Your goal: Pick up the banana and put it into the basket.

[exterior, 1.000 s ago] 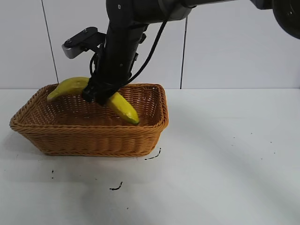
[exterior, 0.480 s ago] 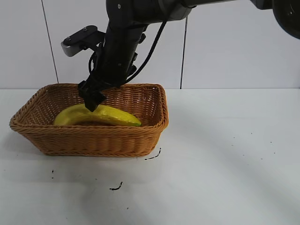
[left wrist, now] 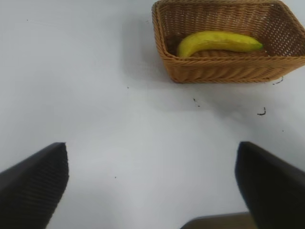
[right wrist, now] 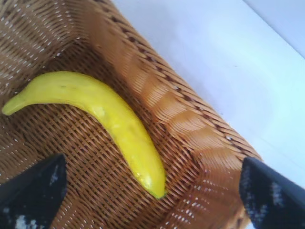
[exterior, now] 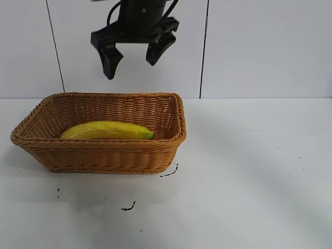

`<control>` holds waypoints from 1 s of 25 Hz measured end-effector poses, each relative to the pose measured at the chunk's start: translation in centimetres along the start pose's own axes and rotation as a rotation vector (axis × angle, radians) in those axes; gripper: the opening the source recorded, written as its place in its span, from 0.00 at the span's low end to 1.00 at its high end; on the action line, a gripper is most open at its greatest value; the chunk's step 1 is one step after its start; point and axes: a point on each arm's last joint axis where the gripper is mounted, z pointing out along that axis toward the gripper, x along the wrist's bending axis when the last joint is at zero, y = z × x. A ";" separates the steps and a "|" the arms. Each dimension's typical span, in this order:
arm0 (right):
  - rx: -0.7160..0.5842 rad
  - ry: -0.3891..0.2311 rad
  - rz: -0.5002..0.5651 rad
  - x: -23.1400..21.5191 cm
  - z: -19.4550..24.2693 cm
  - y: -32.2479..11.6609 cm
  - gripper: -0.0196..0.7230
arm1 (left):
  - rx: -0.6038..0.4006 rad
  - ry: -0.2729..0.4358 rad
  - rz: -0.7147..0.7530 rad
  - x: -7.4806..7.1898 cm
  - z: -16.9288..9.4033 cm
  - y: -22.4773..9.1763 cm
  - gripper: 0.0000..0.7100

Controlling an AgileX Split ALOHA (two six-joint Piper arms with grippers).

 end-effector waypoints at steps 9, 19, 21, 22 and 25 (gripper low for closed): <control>0.024 -0.145 0.226 -12.6 -0.9 -2.5 0.96 | 0.000 0.000 0.000 0.0 0.0 0.0 0.97; 0.034 -0.235 0.456 -23.6 -3.2 -7.4 0.96 | 0.000 0.000 0.000 0.0 0.0 0.0 0.97; 0.038 -0.239 0.466 -23.8 -3.9 -7.8 0.96 | 0.000 0.000 0.000 0.0 0.0 0.0 0.97; 0.048 -0.235 0.469 -23.7 -3.9 -8.0 0.96 | 0.000 0.000 0.000 0.0 0.0 0.0 0.97; 0.095 -0.206 0.479 -23.0 -4.1 -9.0 0.96 | 0.000 0.000 0.000 0.0 0.0 0.0 0.97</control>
